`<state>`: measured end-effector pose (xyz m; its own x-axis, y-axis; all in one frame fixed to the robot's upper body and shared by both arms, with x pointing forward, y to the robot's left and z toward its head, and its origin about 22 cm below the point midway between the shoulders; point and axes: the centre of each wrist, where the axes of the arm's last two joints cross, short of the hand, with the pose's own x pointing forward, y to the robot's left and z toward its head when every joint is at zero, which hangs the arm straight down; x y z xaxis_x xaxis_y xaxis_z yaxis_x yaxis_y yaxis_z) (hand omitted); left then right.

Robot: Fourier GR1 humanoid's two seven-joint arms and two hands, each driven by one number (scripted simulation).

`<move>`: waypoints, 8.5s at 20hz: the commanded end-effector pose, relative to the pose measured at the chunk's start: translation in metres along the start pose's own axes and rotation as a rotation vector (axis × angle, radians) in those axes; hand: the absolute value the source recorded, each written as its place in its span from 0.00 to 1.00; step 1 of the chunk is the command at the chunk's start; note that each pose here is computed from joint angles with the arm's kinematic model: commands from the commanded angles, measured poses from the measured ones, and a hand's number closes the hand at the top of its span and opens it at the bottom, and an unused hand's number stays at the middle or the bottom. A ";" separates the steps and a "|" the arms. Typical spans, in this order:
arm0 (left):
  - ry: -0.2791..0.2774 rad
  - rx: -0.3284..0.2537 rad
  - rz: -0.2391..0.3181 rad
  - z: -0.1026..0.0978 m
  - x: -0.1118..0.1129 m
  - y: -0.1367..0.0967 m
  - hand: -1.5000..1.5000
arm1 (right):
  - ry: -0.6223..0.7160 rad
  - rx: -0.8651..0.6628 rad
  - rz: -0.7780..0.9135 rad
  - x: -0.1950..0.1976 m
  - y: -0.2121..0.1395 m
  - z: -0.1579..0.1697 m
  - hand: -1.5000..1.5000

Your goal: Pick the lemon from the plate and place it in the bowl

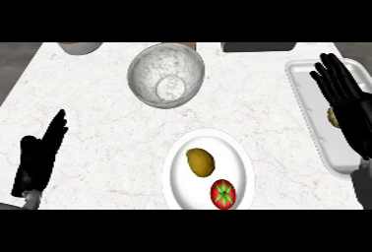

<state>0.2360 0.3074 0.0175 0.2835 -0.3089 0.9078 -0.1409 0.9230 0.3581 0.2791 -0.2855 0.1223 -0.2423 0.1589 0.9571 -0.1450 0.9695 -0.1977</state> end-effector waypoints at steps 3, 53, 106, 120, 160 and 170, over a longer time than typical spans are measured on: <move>-0.252 0.001 0.067 -0.016 0.055 -0.002 0.50 | -0.071 0.531 -0.293 0.008 0.105 -0.009 0.00; -0.457 0.026 0.268 -0.059 0.081 0.043 0.50 | -0.057 1.287 0.885 0.075 0.159 -0.059 0.00; -0.463 0.029 0.258 -0.052 0.068 0.035 0.50 | -0.126 1.251 0.912 -0.099 0.192 -0.061 1.00; -0.351 0.224 0.229 -0.035 0.033 0.081 0.50 | 0.905 0.190 1.103 -0.150 0.025 0.015 1.00; -0.464 -0.028 0.250 -0.052 0.077 0.026 0.50 | 0.468 -0.469 0.885 0.179 0.194 -0.053 1.00; -0.471 -0.044 0.268 -0.059 0.089 0.019 0.50 | 0.580 -0.387 0.830 0.142 0.217 -0.132 1.00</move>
<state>0.3124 0.3128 0.0925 -0.2184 -0.1352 0.9664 -0.1179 0.9868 0.1114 0.3188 -0.0450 0.2511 0.2024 0.8463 0.4928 0.2054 0.4554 -0.8663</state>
